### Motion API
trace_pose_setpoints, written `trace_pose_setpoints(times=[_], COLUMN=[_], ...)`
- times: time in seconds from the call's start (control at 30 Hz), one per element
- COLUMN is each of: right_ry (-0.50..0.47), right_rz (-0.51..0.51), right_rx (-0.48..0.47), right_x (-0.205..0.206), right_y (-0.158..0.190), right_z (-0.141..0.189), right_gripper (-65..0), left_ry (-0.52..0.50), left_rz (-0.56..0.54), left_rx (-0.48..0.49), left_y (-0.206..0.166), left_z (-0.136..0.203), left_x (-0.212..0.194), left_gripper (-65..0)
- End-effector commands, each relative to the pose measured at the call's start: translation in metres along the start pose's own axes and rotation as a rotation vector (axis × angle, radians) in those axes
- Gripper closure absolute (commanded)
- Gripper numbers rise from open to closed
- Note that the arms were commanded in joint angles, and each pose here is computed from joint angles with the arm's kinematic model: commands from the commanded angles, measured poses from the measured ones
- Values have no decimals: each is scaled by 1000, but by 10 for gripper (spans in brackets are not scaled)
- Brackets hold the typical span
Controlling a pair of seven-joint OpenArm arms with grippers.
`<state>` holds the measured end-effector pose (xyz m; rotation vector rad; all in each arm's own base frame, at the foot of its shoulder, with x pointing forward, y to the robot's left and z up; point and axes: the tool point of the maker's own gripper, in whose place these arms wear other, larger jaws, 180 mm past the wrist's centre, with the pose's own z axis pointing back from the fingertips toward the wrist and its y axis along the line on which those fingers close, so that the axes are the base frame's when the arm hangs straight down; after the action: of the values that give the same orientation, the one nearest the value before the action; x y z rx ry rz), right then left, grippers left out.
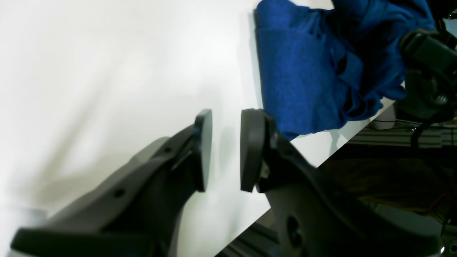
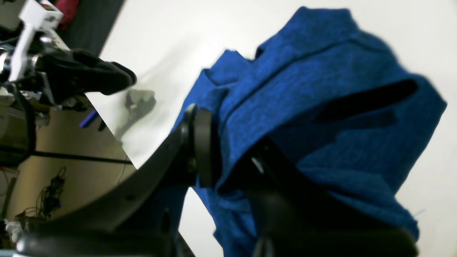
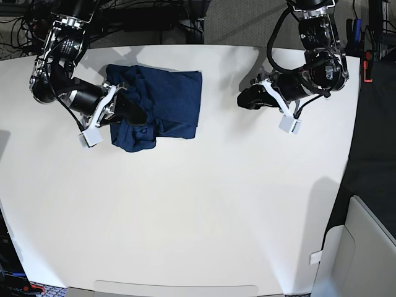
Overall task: Fold the T-shirt properly
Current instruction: 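Fold the held strip end over toward the left gripper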
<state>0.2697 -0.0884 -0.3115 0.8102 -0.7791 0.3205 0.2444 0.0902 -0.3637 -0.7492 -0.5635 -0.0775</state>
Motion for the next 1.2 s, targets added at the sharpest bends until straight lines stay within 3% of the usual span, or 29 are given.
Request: trace_pose_setpoints(times=[0.0, 0.4, 0.93, 1.17], right_ry=[-46, -46, 28, 52], right_rz=[34, 87, 102, 112], right_rx=[44, 132, 298, 339], right_x=[17, 34, 27, 22], right_y=[12, 35, 78, 95], right_z=[-3, -26, -71, -83], right_gripper=[-6, -7, -7, -7], left_ry=[-19, 45, 62, 112], left_rz=[-6, 97, 95, 53], left_rx=[-14, -34, -83, -139], left_y=[-2, 7, -11, -34], left_z=[1, -13, -25, -40], left_x=[6, -24, -29, -38], left_gripper=[-119, -119, -117, -66])
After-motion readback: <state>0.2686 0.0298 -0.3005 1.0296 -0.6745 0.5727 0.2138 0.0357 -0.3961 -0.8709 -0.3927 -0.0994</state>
